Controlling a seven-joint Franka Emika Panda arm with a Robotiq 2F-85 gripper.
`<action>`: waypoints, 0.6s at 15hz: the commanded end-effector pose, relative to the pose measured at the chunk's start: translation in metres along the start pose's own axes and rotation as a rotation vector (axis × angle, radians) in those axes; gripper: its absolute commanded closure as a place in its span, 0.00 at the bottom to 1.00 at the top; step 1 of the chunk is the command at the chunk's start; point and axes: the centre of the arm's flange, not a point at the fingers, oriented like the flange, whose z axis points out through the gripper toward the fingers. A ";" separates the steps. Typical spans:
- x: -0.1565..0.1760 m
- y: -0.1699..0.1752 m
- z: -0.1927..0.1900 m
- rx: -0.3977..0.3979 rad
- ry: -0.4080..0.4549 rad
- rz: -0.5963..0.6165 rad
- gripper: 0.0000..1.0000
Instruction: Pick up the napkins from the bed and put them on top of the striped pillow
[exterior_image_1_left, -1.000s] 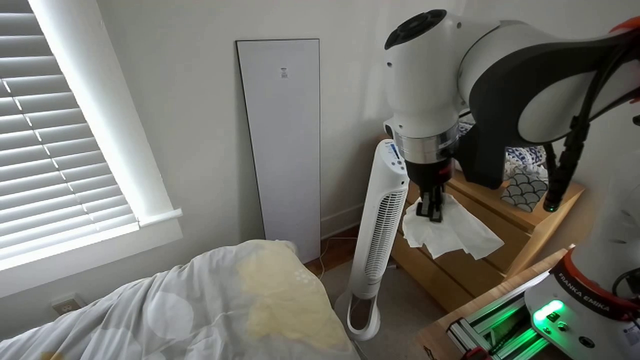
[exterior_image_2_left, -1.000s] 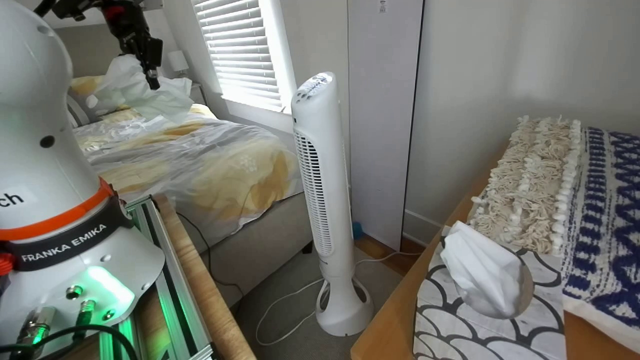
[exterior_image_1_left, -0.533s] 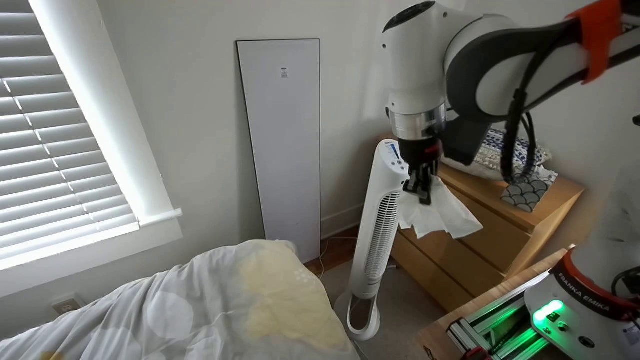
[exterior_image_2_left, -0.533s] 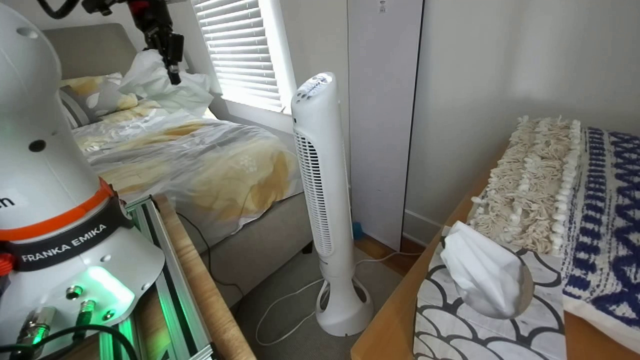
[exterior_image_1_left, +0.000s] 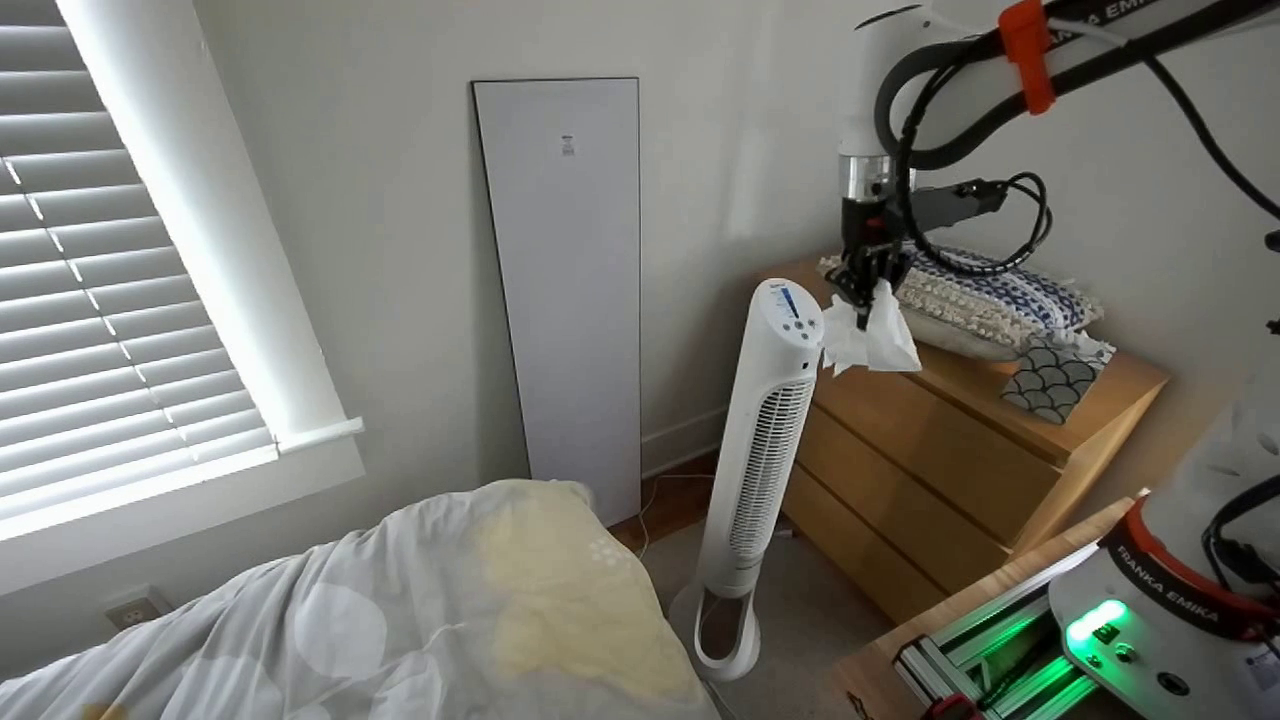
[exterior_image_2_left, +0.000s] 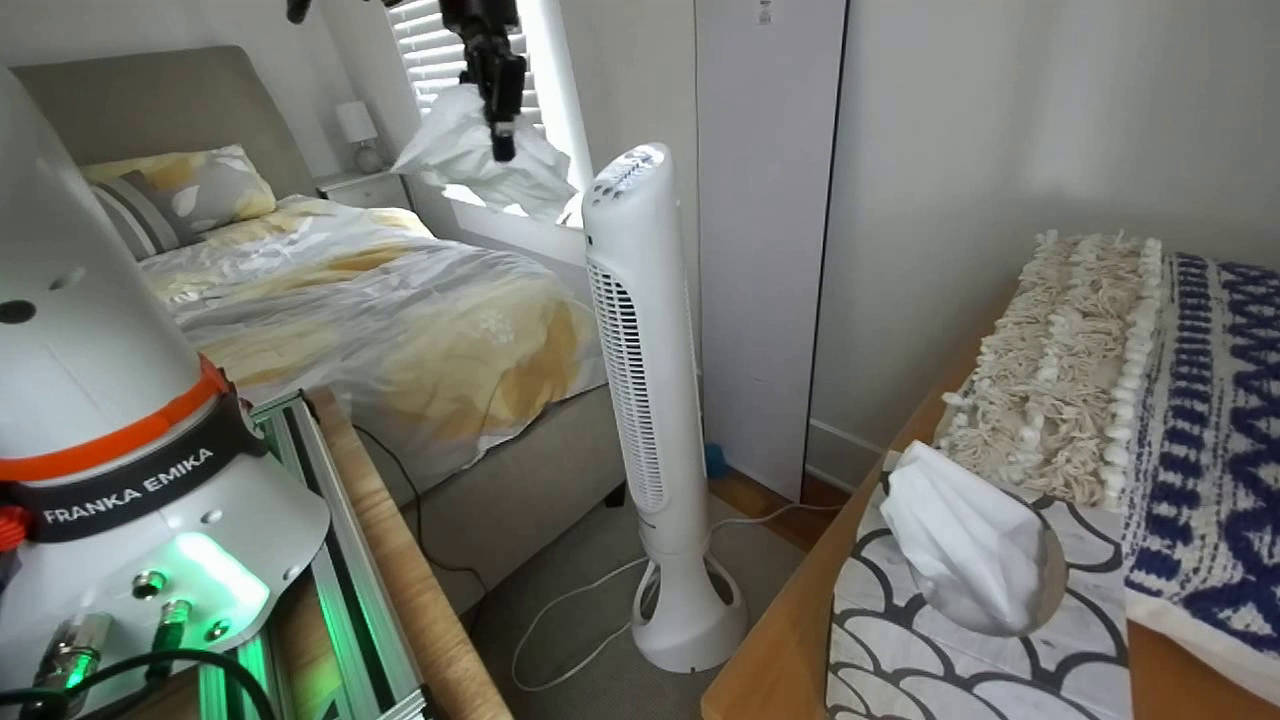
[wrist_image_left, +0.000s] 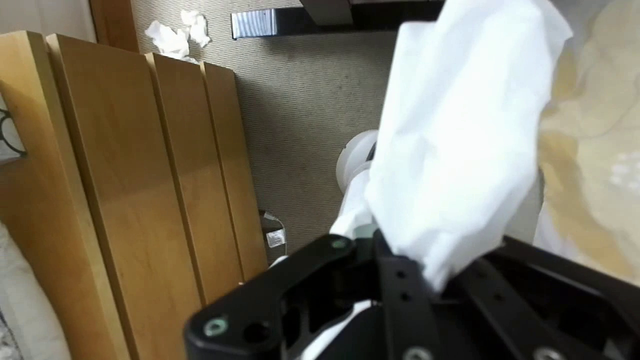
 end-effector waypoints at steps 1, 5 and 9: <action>0.023 0.083 0.013 0.080 0.041 0.192 0.99; 0.034 0.184 0.022 0.102 0.117 0.439 0.99; 0.034 0.265 0.039 0.107 0.199 0.663 0.99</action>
